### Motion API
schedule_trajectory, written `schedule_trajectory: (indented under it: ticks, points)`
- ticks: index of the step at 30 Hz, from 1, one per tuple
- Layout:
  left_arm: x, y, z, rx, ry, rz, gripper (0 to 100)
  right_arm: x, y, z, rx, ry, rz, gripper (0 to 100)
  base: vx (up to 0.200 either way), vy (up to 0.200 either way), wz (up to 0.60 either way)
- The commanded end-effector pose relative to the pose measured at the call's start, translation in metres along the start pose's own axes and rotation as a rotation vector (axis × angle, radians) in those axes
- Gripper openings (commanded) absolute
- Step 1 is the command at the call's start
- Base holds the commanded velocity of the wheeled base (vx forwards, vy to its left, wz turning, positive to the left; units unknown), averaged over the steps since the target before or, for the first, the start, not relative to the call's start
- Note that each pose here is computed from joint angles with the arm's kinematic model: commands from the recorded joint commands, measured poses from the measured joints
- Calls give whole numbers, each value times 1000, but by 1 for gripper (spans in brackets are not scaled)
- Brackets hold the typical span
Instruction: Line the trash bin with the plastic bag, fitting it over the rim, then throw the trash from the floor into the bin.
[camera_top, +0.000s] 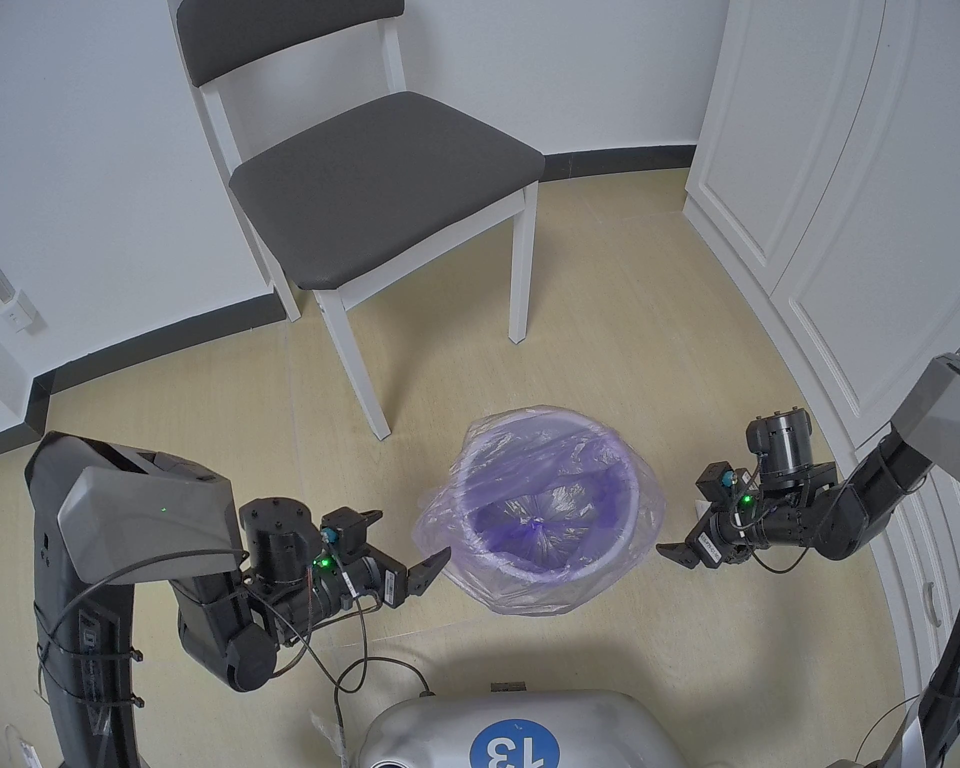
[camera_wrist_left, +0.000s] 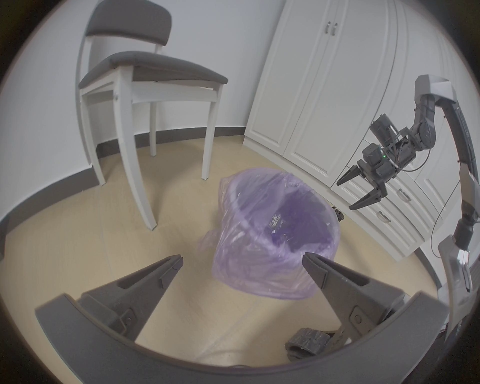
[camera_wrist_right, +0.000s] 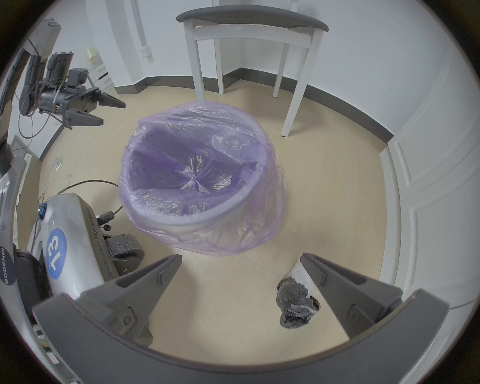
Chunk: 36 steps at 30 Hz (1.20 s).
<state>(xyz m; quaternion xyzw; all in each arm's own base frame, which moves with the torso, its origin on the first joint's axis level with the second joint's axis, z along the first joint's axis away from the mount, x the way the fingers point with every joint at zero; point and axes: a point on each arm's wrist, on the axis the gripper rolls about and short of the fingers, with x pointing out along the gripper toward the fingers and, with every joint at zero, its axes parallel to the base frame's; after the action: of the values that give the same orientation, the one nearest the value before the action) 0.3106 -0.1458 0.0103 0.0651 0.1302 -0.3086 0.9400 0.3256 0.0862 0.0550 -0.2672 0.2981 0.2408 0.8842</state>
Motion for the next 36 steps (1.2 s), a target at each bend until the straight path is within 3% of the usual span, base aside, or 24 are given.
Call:
schedule_trajectory:
  ticks: [1,10,17,20,36]
  points:
    - [35,-10,50,156,-51,-38,100,-27,5,-6,34,-16,-29,100,0,0,0]
    - [91,-29,88,380,65,-15,100,-36,9,-16,111,-211,-128,100,0,0,0]
    - [130,-32,75,477,140,42,100,-41,-7,-20,141,-278,-173,100,0,0,0]
    - [141,-43,67,492,143,24,100,-48,-11,-19,146,-304,-167,100,0,0,0]
    - [153,-45,58,516,152,61,100,-52,-14,-20,160,-314,-162,100,0,0,0]
